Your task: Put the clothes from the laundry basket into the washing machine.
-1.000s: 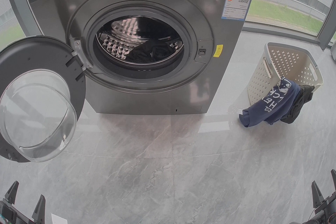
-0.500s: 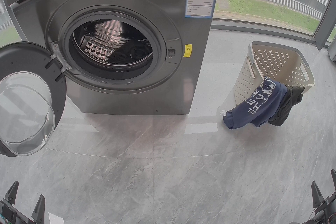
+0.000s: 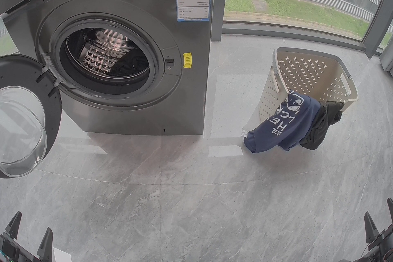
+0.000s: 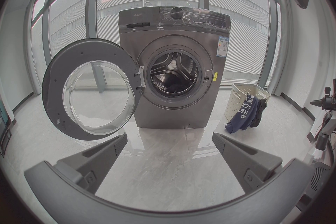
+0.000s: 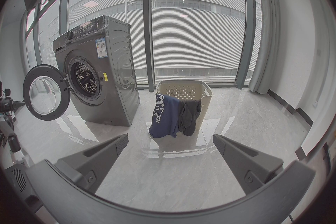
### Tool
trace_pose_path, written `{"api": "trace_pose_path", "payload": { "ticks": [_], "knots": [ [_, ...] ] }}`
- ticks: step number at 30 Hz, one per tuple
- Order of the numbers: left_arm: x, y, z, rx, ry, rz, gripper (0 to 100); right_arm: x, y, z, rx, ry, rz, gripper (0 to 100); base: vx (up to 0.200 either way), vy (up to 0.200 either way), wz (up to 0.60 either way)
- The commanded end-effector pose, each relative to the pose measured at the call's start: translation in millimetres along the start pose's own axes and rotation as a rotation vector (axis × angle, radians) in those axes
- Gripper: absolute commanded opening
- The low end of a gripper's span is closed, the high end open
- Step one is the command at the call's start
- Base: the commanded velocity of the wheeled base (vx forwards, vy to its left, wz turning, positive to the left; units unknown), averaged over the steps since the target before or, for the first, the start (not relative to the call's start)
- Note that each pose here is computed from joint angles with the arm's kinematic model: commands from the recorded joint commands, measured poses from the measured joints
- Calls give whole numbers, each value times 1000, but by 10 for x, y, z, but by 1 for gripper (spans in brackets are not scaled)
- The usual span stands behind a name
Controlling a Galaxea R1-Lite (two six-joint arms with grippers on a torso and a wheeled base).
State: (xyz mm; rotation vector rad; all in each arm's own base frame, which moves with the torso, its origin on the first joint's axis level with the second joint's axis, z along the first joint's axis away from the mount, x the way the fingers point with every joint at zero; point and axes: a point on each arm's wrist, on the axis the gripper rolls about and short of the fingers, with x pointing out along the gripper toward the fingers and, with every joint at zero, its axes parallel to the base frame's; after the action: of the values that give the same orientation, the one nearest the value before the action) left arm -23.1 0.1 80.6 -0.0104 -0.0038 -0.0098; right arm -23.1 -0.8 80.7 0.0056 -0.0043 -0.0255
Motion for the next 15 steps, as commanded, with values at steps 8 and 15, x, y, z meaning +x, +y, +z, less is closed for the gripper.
{"api": "trace_pose_path", "payload": {
  "ticks": [8,15],
  "knots": [
    [4,0,-53,-5,7,-1,100,2,0,-48,-1,3,1,100,0,-200,0],
    [4,0,-53,-8,7,-1,100,2,0,-48,-1,3,1,100,0,-171,0]
  ]
}}
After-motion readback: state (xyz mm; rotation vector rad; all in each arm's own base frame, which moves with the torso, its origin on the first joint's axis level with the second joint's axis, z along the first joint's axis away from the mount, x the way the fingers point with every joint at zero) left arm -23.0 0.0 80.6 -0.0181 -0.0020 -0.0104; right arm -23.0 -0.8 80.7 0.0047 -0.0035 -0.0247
